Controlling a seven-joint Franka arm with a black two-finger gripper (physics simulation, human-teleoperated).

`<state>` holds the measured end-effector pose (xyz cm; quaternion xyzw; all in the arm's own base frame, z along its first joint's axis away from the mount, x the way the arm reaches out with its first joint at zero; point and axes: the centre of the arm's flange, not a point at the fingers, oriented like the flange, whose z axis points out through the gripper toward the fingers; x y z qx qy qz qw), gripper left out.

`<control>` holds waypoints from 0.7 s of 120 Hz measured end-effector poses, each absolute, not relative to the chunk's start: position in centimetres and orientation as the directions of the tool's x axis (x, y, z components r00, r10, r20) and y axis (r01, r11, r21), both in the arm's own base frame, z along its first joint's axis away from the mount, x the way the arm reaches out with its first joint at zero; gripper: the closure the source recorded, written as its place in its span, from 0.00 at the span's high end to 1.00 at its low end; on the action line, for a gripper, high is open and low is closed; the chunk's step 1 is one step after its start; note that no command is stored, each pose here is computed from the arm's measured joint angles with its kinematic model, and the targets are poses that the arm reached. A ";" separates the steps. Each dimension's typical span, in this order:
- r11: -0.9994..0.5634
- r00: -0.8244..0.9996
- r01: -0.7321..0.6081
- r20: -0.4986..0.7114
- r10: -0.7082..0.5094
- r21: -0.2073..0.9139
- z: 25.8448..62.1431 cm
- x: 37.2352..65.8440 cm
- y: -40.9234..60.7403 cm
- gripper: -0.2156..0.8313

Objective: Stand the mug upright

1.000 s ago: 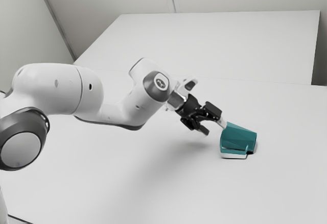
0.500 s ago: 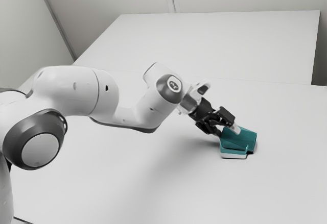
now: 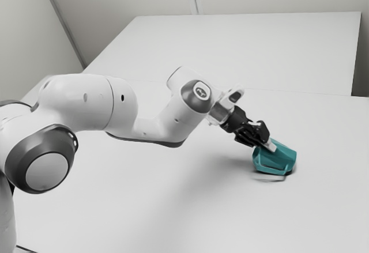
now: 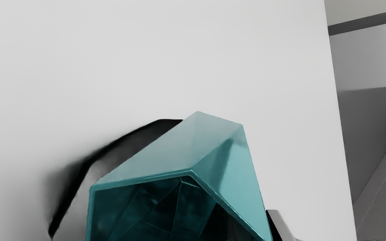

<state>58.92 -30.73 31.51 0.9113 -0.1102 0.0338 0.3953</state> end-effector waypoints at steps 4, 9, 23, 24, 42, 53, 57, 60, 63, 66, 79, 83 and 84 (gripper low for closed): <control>-0.662 0.973 -0.230 0.150 -0.176 0.713 31.5 58.9 -30.8 0.10; -0.662 0.972 -0.232 0.151 -0.179 0.713 31.6 58.8 -31.0 0.09; -0.660 0.970 -0.242 0.156 -0.187 0.711 31.8 58.7 -31.4 0.07; -0.660 0.970 -0.243 0.157 -0.188 0.711 31.8 58.7 -31.4 0.07; -0.652 0.960 -0.278 0.190 -0.204 0.705 33.4 58.9 -32.3 0.06; -0.657 0.953 -0.304 0.211 -0.219 0.690 34.7 58.9 -32.2 0.06; -0.661 0.949 -0.315 0.219 -0.227 0.681 35.2 58.8 -32.1 0.06; -0.666 0.946 -0.325 0.225 -0.235 0.672 35.6 58.8 -31.9 0.05; -0.673 0.943 -0.334 0.230 -0.243 0.660 35.8 58.9 -31.7 0.05; -0.680 0.939 -0.343 0.234 -0.251 0.648 36.0 58.9 -31.4 0.05; -0.713 0.925 -0.380 0.249 -0.286 0.590 37.1 59.0 -30.0 0.05; -0.725 0.922 -0.388 0.254 -0.294 0.569 37.4 59.3 -29.2 0.05; -0.728 0.921 -0.389 0.254 -0.295 0.564 37.4 59.3 -29.0 0.05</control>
